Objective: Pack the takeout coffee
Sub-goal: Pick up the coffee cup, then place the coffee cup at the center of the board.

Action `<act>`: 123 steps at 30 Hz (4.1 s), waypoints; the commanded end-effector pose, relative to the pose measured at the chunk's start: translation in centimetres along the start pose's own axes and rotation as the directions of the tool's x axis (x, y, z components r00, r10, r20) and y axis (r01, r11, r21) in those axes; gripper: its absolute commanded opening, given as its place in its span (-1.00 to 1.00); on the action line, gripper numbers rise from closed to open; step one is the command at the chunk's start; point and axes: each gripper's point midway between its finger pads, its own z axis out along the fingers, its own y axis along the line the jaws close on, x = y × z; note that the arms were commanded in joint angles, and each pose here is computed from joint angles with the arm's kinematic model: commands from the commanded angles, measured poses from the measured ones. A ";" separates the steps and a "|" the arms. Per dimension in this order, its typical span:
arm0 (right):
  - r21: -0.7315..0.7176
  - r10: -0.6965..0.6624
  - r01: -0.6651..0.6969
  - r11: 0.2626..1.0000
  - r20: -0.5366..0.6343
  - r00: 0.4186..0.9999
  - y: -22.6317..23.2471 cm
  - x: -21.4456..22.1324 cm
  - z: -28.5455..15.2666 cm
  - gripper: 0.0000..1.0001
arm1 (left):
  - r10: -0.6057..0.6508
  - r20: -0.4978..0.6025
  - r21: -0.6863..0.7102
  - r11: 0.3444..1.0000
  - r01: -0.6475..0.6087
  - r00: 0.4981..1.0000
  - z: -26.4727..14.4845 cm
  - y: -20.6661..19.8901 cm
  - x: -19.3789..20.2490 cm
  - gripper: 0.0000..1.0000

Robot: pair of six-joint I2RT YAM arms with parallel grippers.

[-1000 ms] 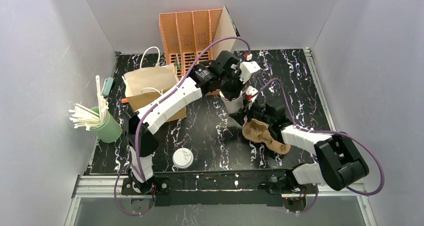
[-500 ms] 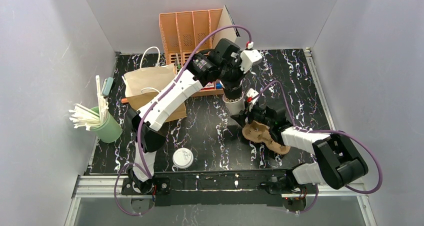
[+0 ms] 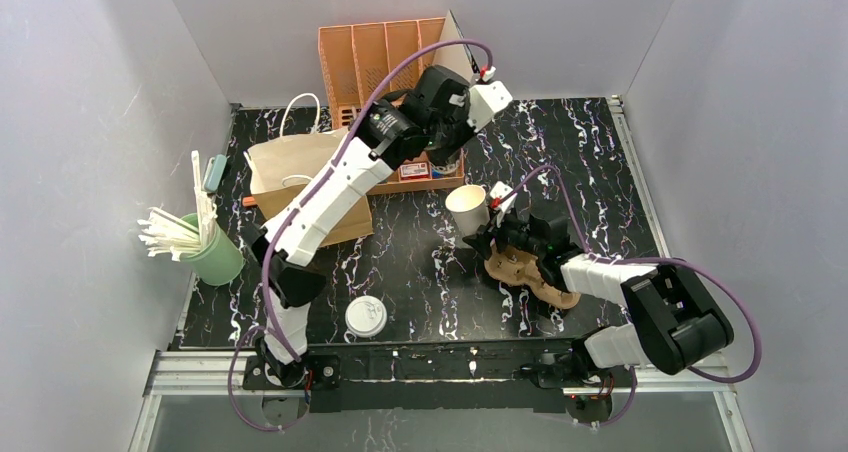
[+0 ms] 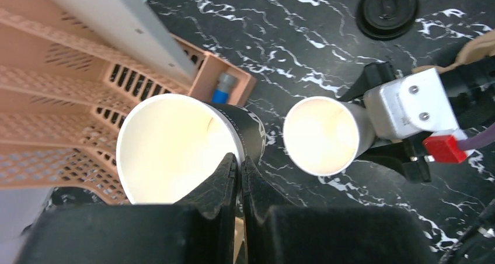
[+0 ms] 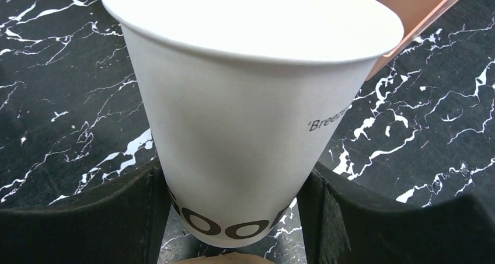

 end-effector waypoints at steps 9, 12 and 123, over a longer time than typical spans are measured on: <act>0.211 -0.054 0.039 0.977 0.066 0.996 -4.0 -2.7 -0.3 0.43 | -0.151 -0.029 0.043 0.987 0.152 0.988 -3.7 -2.9 6.2 -1.00; 0.242 -0.069 0.048 0.969 0.079 0.994 -4.5 -3.6 -0.6 0.44 | -0.209 -0.051 0.021 0.977 0.211 0.976 -1.4 -3.7 8.4 -1.00; 0.745 0.659 -0.381 0.548 -0.104 0.745 -6.7 -2.5 -10.8 0.97 | -0.449 -0.011 0.051 0.892 0.449 0.894 13.6 -3.1 9.6 -1.00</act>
